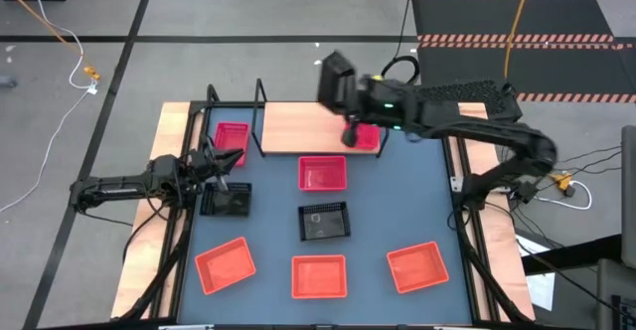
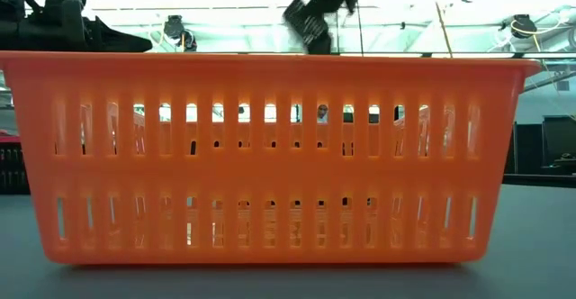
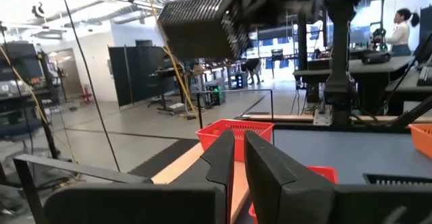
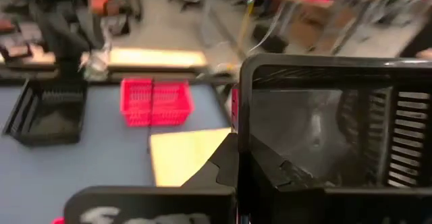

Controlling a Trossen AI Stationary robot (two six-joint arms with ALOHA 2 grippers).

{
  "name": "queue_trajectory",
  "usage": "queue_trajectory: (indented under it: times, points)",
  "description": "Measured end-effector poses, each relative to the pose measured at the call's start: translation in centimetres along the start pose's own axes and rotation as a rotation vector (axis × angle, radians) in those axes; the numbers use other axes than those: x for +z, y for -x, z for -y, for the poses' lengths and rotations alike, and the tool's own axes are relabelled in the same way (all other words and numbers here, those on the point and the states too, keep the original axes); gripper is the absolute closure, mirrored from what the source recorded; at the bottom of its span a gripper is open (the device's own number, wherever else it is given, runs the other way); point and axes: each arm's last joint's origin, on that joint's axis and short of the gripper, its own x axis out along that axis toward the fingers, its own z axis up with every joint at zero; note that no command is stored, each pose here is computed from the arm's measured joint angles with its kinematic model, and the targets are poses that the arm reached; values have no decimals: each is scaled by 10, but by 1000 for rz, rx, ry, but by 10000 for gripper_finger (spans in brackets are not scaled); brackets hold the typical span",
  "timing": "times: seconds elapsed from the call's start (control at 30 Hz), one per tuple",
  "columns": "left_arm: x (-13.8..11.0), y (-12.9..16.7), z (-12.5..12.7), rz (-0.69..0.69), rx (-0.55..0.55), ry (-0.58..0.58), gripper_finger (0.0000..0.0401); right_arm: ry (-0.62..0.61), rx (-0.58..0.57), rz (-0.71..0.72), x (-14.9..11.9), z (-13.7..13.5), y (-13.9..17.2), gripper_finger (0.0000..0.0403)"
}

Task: Stack baskets on shelf by color
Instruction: Put the middle right black bin on the shelf

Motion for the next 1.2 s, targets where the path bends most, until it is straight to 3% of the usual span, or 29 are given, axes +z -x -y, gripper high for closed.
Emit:
queue_trajectory:
  times: [0.2,0.37,0.53,0.87,1.2]
  points:
    - [0,0,0,0,0,-52,364,0,70,-200,-39,-3,-73,402]
    - [1,0,0,6,2,-97,364,38,115,-351,-59,-10,-105,402]
    - [2,0,0,19,5,-88,364,20,185,-398,-69,-18,-113,402]
    - [0,-1,0,0,1,-42,364,-1,212,-468,-73,-34,-110,403]
    - [-3,-3,2,-35,-6,-40,364,33,151,-538,-93,-39,-120,403]
